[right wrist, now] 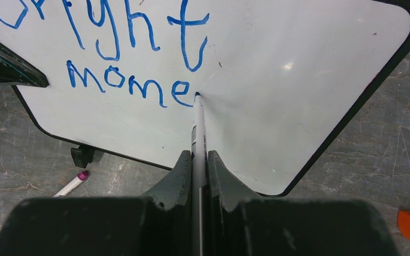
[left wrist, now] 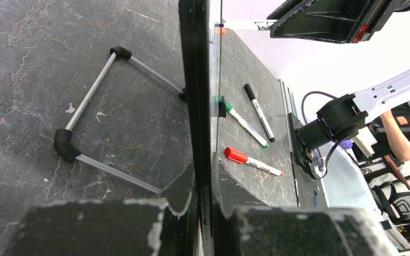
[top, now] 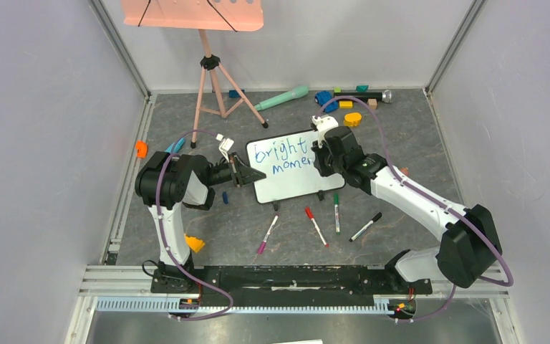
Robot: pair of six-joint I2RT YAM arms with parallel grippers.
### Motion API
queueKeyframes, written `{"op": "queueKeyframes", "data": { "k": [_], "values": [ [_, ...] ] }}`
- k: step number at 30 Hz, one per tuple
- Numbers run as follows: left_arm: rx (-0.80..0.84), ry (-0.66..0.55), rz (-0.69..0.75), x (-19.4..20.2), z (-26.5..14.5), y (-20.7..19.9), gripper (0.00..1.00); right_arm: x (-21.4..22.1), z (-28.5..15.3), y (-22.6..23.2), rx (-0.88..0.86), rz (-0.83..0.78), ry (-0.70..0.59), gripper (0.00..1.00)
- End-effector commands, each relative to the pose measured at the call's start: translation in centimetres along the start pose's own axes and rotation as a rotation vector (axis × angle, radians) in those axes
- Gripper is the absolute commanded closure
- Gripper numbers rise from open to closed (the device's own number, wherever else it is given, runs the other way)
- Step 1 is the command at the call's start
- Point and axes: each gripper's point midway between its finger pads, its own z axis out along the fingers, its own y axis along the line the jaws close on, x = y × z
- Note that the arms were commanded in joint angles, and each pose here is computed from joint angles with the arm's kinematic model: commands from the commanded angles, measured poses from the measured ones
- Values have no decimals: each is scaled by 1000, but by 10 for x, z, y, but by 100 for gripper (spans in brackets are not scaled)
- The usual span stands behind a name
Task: Write a sentence on the whiteboard
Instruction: Pick up the sentence from the whiteboard.
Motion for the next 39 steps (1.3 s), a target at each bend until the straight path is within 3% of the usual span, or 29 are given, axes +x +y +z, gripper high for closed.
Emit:
{"op": "queueKeyframes", "data": {
  "k": [1,24,39],
  "values": [
    [-84,-25,107,13,-1,29,98,-22,-1,-16,66,2,-51,100],
    [-82,-23,104,14,-1,30,98,34,0,-22,62,40,41,100],
    [-82,-24,104,14,-1,30,98,-27,-27,-9,-7,60,-95,100]
  ]
}}
